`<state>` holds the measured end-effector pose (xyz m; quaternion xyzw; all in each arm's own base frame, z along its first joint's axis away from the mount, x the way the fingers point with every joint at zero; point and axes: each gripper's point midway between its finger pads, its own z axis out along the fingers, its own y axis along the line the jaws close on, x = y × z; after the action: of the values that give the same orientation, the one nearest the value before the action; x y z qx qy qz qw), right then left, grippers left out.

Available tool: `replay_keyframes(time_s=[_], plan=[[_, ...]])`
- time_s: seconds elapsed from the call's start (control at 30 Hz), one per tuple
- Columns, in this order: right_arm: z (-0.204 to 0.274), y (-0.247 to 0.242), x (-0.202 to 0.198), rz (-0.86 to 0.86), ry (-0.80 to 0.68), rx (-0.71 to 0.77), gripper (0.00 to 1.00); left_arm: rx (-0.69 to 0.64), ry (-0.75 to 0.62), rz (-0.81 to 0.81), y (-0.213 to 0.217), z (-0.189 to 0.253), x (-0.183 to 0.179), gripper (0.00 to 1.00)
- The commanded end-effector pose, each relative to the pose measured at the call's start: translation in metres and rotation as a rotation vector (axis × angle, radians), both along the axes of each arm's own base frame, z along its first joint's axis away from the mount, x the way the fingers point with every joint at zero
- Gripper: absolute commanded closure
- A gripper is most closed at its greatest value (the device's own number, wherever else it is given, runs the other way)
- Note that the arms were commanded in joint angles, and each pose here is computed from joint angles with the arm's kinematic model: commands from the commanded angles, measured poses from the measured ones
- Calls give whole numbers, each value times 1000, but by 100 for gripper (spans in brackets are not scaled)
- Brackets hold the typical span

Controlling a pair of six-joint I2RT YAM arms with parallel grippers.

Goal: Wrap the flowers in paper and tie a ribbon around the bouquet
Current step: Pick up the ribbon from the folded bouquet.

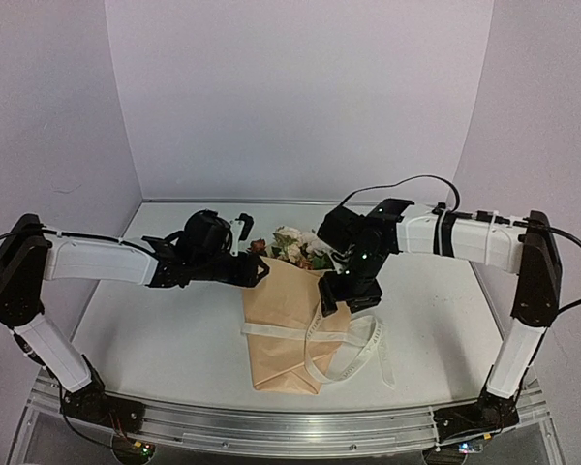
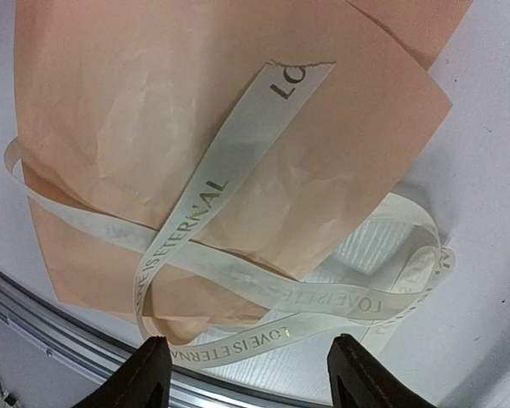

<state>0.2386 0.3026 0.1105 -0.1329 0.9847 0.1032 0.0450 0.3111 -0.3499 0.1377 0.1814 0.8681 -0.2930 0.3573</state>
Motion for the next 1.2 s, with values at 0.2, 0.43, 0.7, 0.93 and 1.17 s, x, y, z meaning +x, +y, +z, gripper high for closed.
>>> replay_keyframes(time_s=[0.2, 0.43, 0.7, 0.93, 1.17], plan=[[-21, 55, 4, -12, -89, -75, 35, 17, 44, 198, 71, 1, -11, 47], [-43, 59, 3, -11, -41, -117, 40, 3, 49, 66, 64, 1, -32, 48], [-50, 61, 2, 4, -25, -131, 49, 56, 37, -91, 46, -4, -47, 49], [-49, 56, 1, 25, -27, -143, 85, 72, 18, -195, 32, -3, -52, 50], [-21, 57, -5, 94, -47, -80, 100, 95, -12, -328, 24, -8, -62, 53]])
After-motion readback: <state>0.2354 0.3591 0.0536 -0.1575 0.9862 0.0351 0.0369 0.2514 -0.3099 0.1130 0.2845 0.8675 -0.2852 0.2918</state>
